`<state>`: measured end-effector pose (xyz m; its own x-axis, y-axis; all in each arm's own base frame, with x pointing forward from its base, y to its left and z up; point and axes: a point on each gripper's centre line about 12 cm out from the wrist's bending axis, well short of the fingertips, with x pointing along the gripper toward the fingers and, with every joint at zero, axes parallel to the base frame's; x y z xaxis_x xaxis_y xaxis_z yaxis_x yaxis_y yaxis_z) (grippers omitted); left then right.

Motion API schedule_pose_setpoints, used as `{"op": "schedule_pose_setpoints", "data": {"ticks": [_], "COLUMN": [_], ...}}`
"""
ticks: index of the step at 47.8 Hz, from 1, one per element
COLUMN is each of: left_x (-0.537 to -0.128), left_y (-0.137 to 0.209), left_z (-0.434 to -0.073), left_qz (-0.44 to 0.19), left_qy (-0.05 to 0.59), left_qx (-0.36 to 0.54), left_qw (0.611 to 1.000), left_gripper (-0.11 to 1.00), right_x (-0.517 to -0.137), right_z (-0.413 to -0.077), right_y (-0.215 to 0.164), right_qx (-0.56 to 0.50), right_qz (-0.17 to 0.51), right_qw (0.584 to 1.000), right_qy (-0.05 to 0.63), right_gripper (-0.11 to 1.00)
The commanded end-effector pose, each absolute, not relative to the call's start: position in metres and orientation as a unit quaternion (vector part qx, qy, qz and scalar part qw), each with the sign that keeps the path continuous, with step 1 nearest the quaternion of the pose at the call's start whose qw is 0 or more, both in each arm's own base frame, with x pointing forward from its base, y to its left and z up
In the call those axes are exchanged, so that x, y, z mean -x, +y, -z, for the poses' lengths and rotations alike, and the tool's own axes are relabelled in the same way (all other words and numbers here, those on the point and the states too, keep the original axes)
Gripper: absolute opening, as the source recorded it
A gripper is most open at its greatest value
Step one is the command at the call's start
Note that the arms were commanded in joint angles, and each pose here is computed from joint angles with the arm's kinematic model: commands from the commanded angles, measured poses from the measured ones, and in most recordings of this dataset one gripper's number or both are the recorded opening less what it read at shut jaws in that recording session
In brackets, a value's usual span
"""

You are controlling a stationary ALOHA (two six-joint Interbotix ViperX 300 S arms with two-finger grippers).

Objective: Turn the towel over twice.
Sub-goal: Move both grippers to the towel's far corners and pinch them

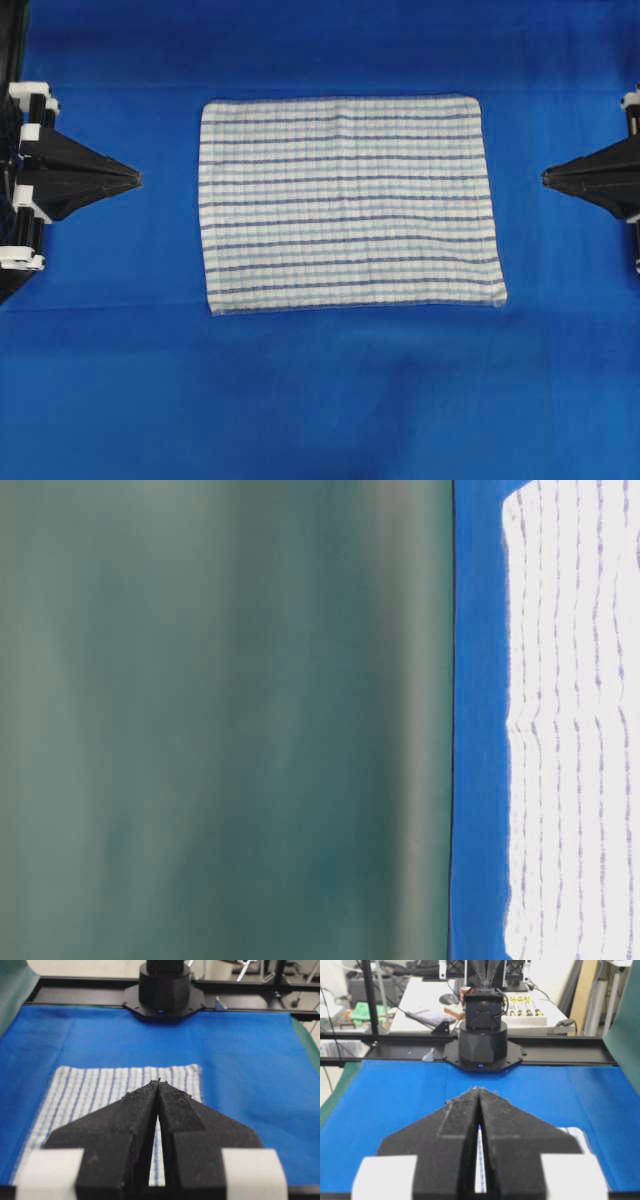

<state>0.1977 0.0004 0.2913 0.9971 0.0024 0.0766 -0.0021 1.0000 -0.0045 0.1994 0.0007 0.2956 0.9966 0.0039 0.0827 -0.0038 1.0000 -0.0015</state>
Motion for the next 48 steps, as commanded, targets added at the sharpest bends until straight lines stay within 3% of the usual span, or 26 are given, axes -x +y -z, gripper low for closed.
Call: {"op": "schedule_pose_setpoints", "data": {"ticks": [1,14,32,37,44,48], "left_x": [-0.2,-0.207,-0.226,-0.235,-0.243,-0.248], "left_y": [0.002,0.021,0.075,0.087,0.103,0.115], "left_z": [-0.3,-0.296,-0.253,-0.237,-0.216,-0.2], "left_qz": [-0.006,-0.053,-0.16,-0.175,-0.198,-0.212], "left_qy": [-0.05,-0.042,0.052,0.079,0.114,0.14], "left_qx": [0.0,-0.025,-0.016,-0.01,-0.001,0.006], "left_qw": [0.999,0.997,0.986,0.981,0.974,0.967], "left_gripper": [0.0,0.0,0.02,0.21,0.65,0.85], "right_x": [-0.202,-0.208,-0.213,-0.218,-0.226,-0.228], "right_z": [-0.3,-0.293,-0.254,-0.236,-0.212,-0.194], "right_y": [-0.002,-0.032,-0.089,-0.103,-0.124,-0.136], "right_qx": [0.006,-0.004,-0.033,-0.043,-0.057,-0.067], "right_qz": [0.006,0.076,0.197,0.221,0.247,0.262], "right_qw": [0.999,0.997,0.976,0.966,0.951,0.941], "right_qy": [-0.045,0.007,0.091,0.126,0.174,0.203], "right_gripper": [0.0,0.0,0.01,0.04,0.45,0.64]}}
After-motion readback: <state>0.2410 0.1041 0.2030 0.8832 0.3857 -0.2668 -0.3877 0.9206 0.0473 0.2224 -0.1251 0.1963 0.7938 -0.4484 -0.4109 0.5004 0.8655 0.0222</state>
